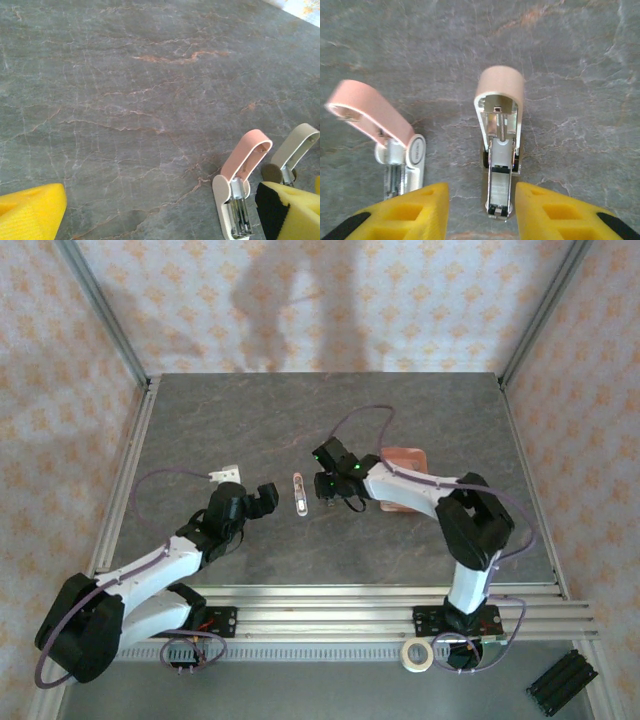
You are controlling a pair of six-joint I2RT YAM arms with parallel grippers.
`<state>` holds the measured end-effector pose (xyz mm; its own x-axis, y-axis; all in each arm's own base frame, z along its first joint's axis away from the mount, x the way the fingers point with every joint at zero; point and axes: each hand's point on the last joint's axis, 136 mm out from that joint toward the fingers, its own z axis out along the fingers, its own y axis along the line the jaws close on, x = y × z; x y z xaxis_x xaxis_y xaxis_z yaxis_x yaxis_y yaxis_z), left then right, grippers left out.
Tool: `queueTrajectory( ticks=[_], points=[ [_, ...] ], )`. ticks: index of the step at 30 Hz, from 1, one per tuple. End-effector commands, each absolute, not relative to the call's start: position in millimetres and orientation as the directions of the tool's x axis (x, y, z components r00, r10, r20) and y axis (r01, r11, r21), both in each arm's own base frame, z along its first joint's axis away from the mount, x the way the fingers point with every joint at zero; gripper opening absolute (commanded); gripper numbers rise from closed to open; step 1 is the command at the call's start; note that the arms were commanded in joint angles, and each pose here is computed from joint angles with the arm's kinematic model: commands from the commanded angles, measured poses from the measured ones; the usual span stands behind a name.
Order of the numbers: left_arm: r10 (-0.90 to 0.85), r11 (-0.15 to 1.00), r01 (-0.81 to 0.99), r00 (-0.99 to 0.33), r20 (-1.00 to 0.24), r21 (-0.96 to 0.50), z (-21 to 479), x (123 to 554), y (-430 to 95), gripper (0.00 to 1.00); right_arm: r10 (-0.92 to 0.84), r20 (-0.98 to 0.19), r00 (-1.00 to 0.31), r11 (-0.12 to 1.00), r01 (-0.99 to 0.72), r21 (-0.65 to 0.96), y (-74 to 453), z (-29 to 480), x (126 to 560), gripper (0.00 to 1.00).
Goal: Load the staples into the stapler
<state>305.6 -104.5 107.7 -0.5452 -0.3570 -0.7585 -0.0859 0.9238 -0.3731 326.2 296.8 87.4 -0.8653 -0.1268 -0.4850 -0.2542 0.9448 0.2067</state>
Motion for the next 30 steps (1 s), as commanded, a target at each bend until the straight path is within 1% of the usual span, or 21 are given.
queueTrajectory(
  ticks=[1, 7, 15, 20, 30],
  points=[
    [-0.361, 0.921, -0.071, -0.531, -0.767, -0.384, 128.8, 311.6, -106.6, 0.98, -0.064, -0.512, -0.856, 0.949, -0.211, 0.234, 287.0, 108.6, 323.7, 0.42],
    [-0.348, 0.914, -0.033, -0.577, -0.739, -0.405, 139.5, 310.2, -118.5, 0.98, 0.011, -0.496, -0.868, 0.945, -0.152, 0.288, 276.5, 123.3, 309.9, 0.47],
    [-0.397, 0.877, -0.026, -0.600, -0.695, -0.479, 142.9, 296.0, -123.7, 0.97, 0.088, -0.460, -0.884, 0.934, -0.087, 0.345, 254.9, 125.4, 282.1, 0.50],
    [-0.383, 0.883, -0.021, -0.611, -0.693, -0.470, 138.2, 292.2, -123.0, 0.97, 0.116, -0.444, -0.889, 0.935, -0.053, 0.352, 244.1, 121.0, 271.9, 0.50],
    [-0.327, 0.892, 0.036, -0.638, -0.697, -0.451, 138.8, 299.7, -135.4, 0.97, 0.118, -0.420, -0.900, 0.942, -0.032, 0.333, 238.9, 112.5, 266.8, 0.51]
  ],
)
